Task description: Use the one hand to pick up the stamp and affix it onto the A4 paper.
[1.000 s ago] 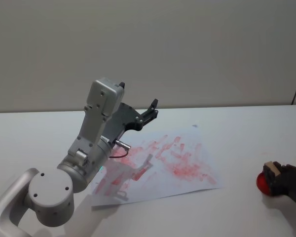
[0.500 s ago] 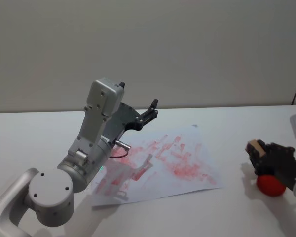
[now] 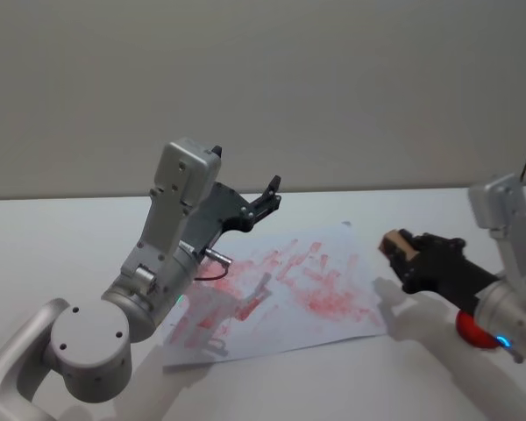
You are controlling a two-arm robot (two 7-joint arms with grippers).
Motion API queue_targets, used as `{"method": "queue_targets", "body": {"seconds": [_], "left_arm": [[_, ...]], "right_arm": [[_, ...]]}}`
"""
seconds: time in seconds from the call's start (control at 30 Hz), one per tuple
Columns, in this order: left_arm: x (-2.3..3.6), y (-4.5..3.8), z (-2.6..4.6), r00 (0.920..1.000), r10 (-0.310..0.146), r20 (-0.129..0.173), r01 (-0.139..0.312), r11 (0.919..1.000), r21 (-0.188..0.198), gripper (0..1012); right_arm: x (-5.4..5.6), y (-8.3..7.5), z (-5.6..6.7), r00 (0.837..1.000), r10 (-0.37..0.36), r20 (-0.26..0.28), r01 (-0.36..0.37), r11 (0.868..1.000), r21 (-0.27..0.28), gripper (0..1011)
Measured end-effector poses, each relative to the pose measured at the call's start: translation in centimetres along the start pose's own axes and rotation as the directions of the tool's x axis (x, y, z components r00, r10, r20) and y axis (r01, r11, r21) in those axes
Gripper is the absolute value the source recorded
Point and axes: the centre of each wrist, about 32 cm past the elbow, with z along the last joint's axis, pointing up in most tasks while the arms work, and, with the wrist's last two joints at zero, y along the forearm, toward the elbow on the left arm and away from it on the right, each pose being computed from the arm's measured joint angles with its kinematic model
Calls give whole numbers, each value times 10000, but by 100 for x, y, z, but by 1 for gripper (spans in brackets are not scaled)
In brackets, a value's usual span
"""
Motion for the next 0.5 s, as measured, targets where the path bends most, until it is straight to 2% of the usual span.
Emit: {"method": "queue_targets", "body": {"seconds": [0.17, 0.5], "left_arm": [[0, 0, 0, 10000, -1, -1, 1, 10000, 0, 1001], [0, 0, 0, 10000, 0, 1, 0, 10000, 0, 1001]], "right_arm": [[0, 149, -38, 9981, 622, 14, -621, 9975, -331, 217], [-23, 400, -138, 9880, 1532, 183, -1494, 9796, -1347, 217]]}}
